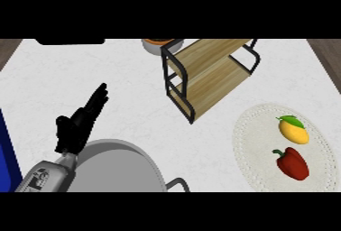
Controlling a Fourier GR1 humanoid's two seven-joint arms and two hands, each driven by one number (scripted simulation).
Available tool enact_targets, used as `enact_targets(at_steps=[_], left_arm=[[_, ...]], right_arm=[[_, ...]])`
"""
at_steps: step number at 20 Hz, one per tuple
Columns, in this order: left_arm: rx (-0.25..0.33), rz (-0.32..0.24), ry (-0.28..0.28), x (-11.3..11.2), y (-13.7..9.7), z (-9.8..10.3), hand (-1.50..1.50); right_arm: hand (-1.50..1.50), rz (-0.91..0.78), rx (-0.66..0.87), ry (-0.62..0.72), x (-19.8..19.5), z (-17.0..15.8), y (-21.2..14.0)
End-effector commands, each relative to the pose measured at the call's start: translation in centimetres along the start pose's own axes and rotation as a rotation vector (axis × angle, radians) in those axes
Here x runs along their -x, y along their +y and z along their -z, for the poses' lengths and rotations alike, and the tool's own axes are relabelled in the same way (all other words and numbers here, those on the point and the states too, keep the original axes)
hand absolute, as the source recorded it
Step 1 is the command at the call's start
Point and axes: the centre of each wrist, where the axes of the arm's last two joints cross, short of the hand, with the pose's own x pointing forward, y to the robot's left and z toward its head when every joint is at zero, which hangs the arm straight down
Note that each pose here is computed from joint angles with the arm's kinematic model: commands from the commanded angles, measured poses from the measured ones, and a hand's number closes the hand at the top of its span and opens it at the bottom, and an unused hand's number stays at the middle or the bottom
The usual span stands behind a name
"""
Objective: Pick the bell pepper from the placemat and place it in the tiered shelf
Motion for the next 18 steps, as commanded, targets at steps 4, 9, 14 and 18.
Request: enact_targets(at_steps=[4,9,14,18], left_arm=[[0.01,0.049,0.191,4.7,1.3,-3.2,0.0],[0.023,0.037,0.161,4.1,1.1,-1.8,0.0],[0.034,0.039,0.167,3.8,1.1,-2.3,0.0],[0.035,0.048,0.167,5.4,-1.4,-3.2,0.0]], right_arm=[[-1.5,-0.543,0.035,0.189,-5.8,-0.2,-1.8],[-1.5,-0.611,0.083,0.266,-8.7,0.3,2.8],[-1.5,-0.607,-0.01,0.337,-9.4,0.7,7.3],[-1.5,-0.621,-0.055,0.437,-9.2,1.2,8.7]])
